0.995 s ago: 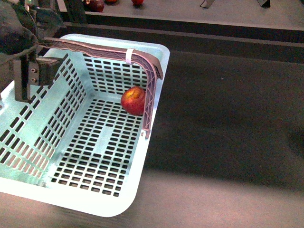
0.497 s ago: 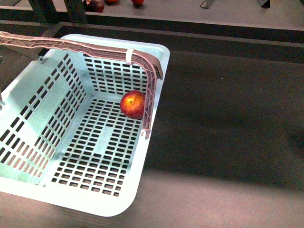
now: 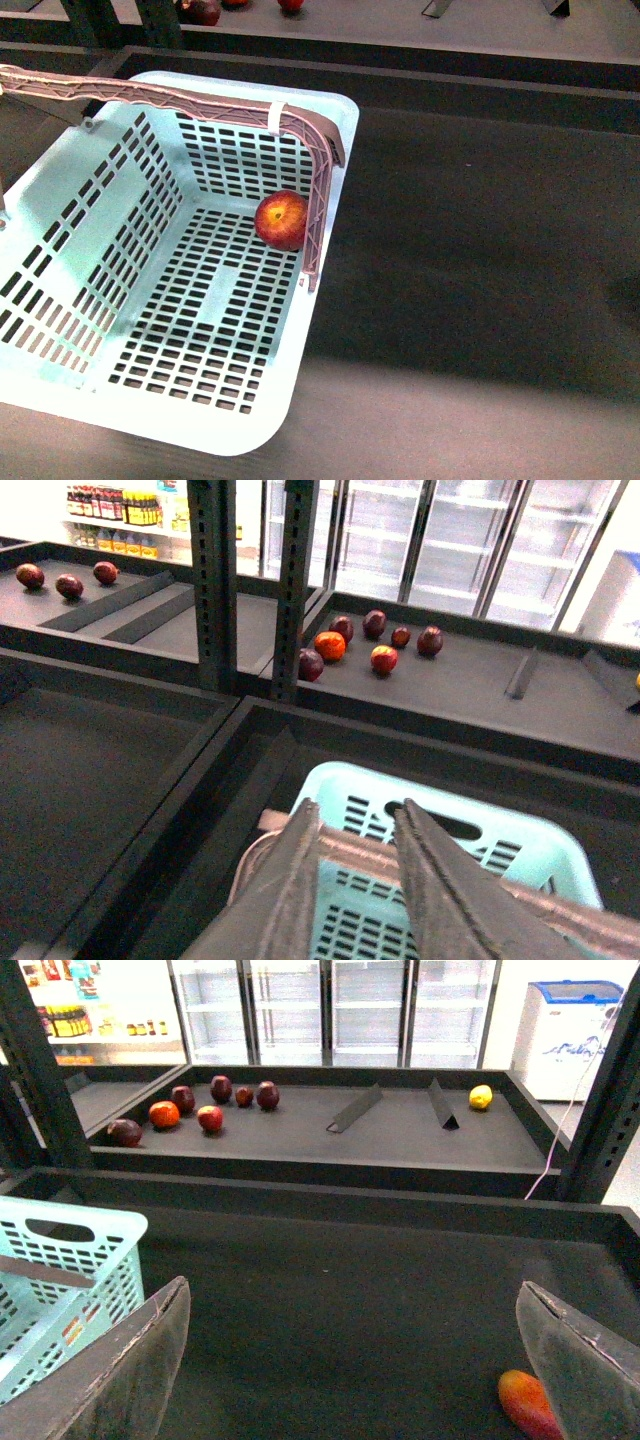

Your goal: Pick apple with right arm and hold basket with left

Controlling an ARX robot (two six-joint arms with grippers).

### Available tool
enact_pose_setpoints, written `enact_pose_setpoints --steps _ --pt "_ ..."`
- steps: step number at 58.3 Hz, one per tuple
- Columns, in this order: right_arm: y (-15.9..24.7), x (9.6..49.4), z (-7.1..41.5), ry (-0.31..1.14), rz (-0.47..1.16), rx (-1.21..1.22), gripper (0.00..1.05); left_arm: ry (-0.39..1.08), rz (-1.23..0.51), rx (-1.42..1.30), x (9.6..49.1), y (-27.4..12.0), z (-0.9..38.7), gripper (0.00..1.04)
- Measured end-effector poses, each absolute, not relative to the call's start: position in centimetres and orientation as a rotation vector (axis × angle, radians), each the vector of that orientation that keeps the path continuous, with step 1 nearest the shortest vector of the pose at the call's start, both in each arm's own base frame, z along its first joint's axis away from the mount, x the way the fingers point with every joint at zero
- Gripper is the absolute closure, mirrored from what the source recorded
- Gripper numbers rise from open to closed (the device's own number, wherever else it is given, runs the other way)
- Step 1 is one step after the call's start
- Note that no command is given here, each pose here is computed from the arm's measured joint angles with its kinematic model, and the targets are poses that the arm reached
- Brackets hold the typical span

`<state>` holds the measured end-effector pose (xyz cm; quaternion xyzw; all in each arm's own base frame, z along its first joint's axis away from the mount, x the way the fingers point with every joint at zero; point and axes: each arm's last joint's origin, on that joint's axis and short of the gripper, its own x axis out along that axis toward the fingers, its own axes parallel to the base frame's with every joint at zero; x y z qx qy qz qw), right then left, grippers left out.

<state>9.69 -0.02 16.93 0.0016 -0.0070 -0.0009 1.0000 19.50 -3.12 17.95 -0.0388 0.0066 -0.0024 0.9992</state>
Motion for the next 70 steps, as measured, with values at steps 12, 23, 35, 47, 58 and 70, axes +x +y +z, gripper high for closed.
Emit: enact_pose_setpoints --steps 12,23,35,47,58,70 --pt "0.0 9.7 16.9 -0.014 -0.002 0.003 0.09 0.011 -0.005 -0.020 17.2 -1.8 17.5 1.01" --pt "0.0 9.7 16.9 -0.014 -0.002 0.003 0.09 0.021 -0.029 -0.013 15.5 -0.8 16.2 1.01" --pt "0.0 9.7 16.9 -0.014 -0.002 0.003 0.09 0.009 -0.004 -0.012 14.3 -0.1 16.4 1.01" --pt "0.0 9.7 16.9 -0.014 -0.002 0.003 0.09 -0.004 -0.004 -0.011 13.3 -0.1 16.9 1.01" --pt "0.0 9.7 16.9 -0.014 -0.002 0.003 0.09 -0.012 -0.004 -0.011 12.6 -0.1 17.1 1.01" --pt "0.0 9.7 16.9 -0.014 -0.002 0.003 0.09 -0.015 -0.004 -0.011 11.9 -0.1 17.2 1.01"
